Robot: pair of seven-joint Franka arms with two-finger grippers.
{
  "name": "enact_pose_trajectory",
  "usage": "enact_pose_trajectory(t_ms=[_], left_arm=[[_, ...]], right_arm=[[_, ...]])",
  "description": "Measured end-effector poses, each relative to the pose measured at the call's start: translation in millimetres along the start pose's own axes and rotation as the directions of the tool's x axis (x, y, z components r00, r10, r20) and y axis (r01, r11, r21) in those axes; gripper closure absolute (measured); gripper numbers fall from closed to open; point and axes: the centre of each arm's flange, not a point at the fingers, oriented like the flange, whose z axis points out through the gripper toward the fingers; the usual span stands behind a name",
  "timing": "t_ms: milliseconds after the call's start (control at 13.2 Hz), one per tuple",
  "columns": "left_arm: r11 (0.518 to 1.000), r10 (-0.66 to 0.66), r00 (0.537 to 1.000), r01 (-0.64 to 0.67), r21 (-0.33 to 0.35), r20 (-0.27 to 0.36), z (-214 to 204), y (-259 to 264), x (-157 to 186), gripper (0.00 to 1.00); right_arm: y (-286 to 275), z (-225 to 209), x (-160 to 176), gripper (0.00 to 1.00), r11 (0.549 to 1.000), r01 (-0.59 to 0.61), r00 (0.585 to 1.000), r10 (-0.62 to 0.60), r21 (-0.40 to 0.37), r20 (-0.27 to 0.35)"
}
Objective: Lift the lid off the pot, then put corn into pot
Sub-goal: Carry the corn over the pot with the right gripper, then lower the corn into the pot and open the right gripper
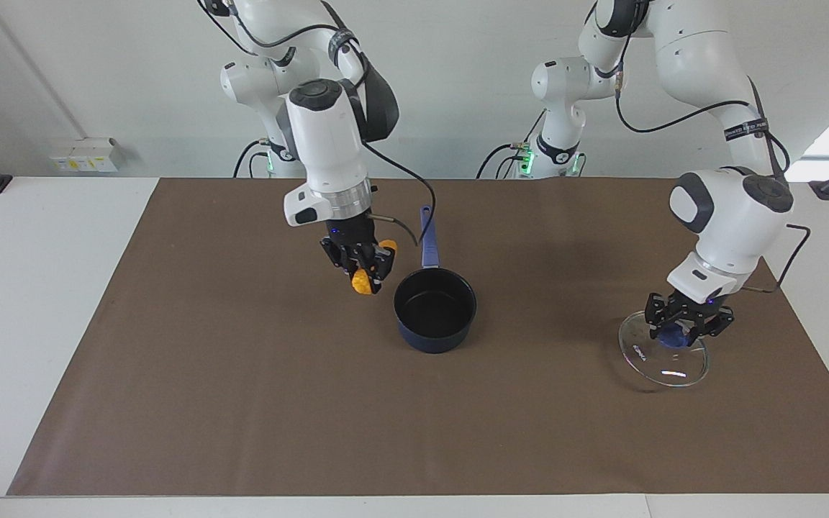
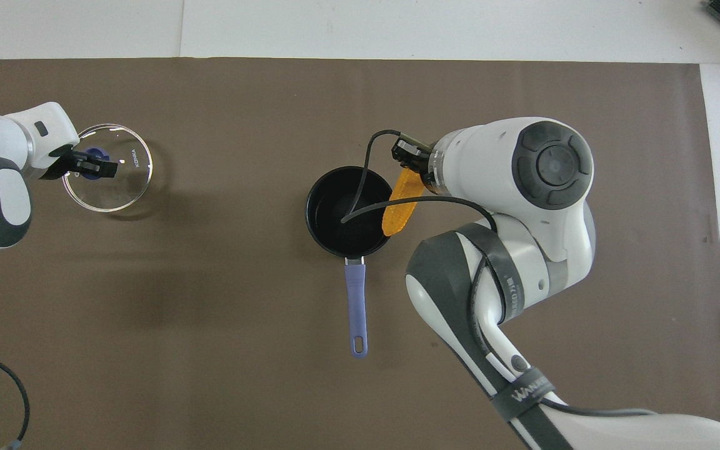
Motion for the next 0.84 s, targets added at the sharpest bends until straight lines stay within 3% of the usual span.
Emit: enact_pose_trajectory(t_ms=[152, 304, 608, 836], left_arm=[[1.0, 0.002, 1.0, -0.002, -0.008, 0.007, 10, -4, -1, 0.35], [1.0, 0.001, 1.0, -0.001, -0.01, 0.011, 16, -6, 1, 0.35], [1.0, -0.001, 0.999, 0.001, -0.022, 0.032, 33, -7, 0, 0.35], [0.999, 0.002, 0.998, 0.0, -0.038, 0.056, 29, -8, 6, 0.35]], right_arm=[[-13, 32, -15, 0.58, 0.999, 0.0, 1.0, 0.0, 0.039, 0.002], [-18, 62, -33, 0.58, 0.998, 0.049, 0.998, -0.049, 0.027, 0.027], [-26, 84, -50, 0.58, 0.97, 0.24, 0.97, -0.241, 0.044, 0.033], [-26, 98, -57, 0.58, 0.925, 0.377, 0.925, -0.378, 0.044, 0.038]])
